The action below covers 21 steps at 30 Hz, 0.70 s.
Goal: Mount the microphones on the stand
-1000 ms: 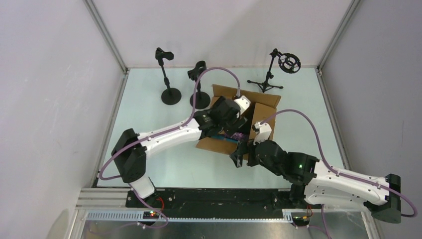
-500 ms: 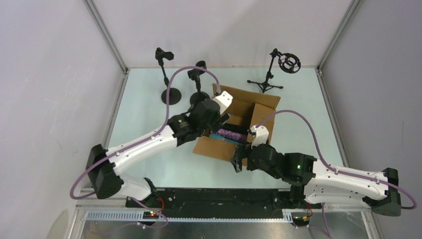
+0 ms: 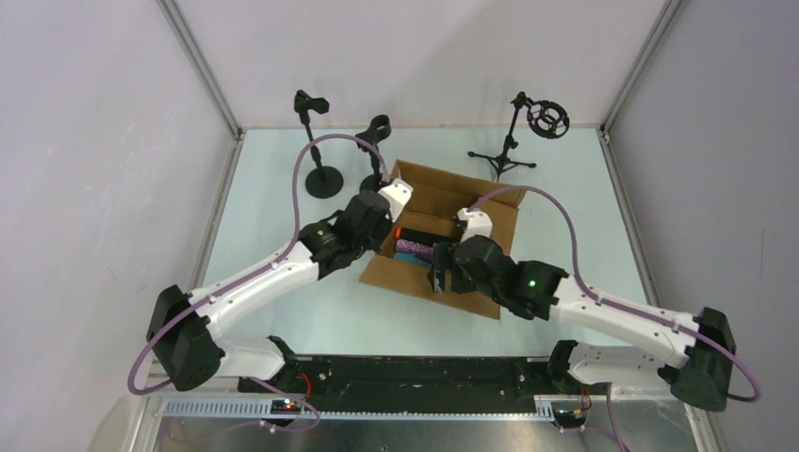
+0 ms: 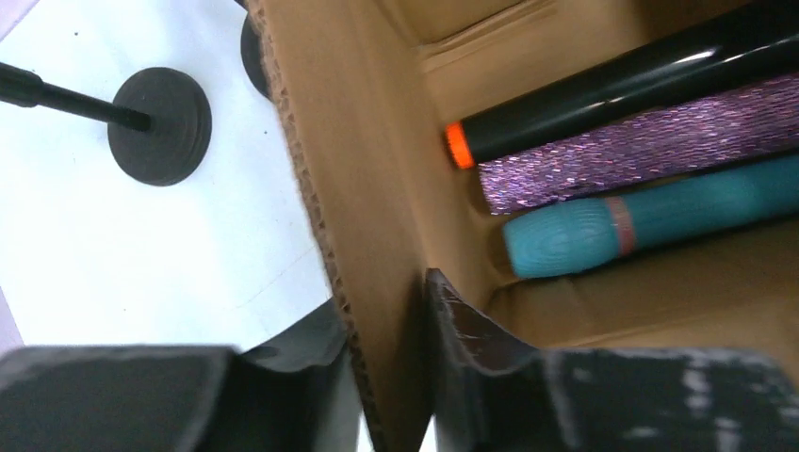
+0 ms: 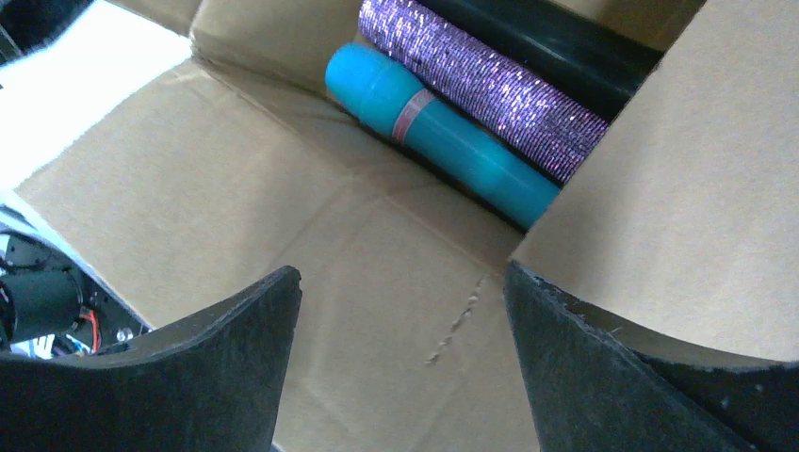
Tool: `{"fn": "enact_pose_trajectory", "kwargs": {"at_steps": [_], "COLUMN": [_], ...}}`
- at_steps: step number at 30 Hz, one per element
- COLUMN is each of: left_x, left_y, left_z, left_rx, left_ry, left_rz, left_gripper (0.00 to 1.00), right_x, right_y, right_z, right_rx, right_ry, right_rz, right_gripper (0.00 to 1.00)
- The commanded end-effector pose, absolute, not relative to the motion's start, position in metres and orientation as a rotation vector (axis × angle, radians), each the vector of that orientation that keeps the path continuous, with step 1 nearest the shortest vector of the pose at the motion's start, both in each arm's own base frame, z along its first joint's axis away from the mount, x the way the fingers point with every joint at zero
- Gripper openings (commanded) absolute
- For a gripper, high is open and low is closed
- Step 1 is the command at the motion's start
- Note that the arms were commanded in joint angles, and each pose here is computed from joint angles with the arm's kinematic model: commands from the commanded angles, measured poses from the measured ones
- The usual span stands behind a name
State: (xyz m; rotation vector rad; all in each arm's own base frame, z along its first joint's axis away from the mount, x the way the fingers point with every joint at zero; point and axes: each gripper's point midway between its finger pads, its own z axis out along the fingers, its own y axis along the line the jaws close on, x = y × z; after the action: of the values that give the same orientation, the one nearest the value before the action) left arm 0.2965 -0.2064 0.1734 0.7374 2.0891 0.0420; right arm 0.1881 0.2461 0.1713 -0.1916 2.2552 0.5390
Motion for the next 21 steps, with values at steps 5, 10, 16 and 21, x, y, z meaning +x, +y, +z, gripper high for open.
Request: {"fn": "enact_pose_trajectory", "kwargs": {"at_steps": [5, 10, 16, 21], "left_x": [0.29, 0.272, 0.242, 0.24], "left_y": [-0.189, -0.179, -0.161, -0.155], "left_z": [0.21, 0.224, 0.215, 0.2], "left_rx": [0.616, 0.602, 0.613, 0.559], "left_ry": [2.06, 2.098, 2.152, 2.206], "left_rz": [-0.102, -0.212, -0.246, -0.257], "left_gripper": [0.0, 0.0, 0.0, 0.0], "right_x": [0.183, 0.178, 0.171, 0.168], "right_y": [0.306, 0.321, 0.349, 0.377], "right_z": [0.162, 0.161, 0.178, 0.181], "right_rx": [-0.321, -0.384, -0.456, -0.477], "right_ry": [2.254, 2.255, 2.217, 2.211], "right_rz": [0.601, 0.631, 0.653, 0.673], "right_gripper": [0.82, 0.81, 0.82, 0.82]}}
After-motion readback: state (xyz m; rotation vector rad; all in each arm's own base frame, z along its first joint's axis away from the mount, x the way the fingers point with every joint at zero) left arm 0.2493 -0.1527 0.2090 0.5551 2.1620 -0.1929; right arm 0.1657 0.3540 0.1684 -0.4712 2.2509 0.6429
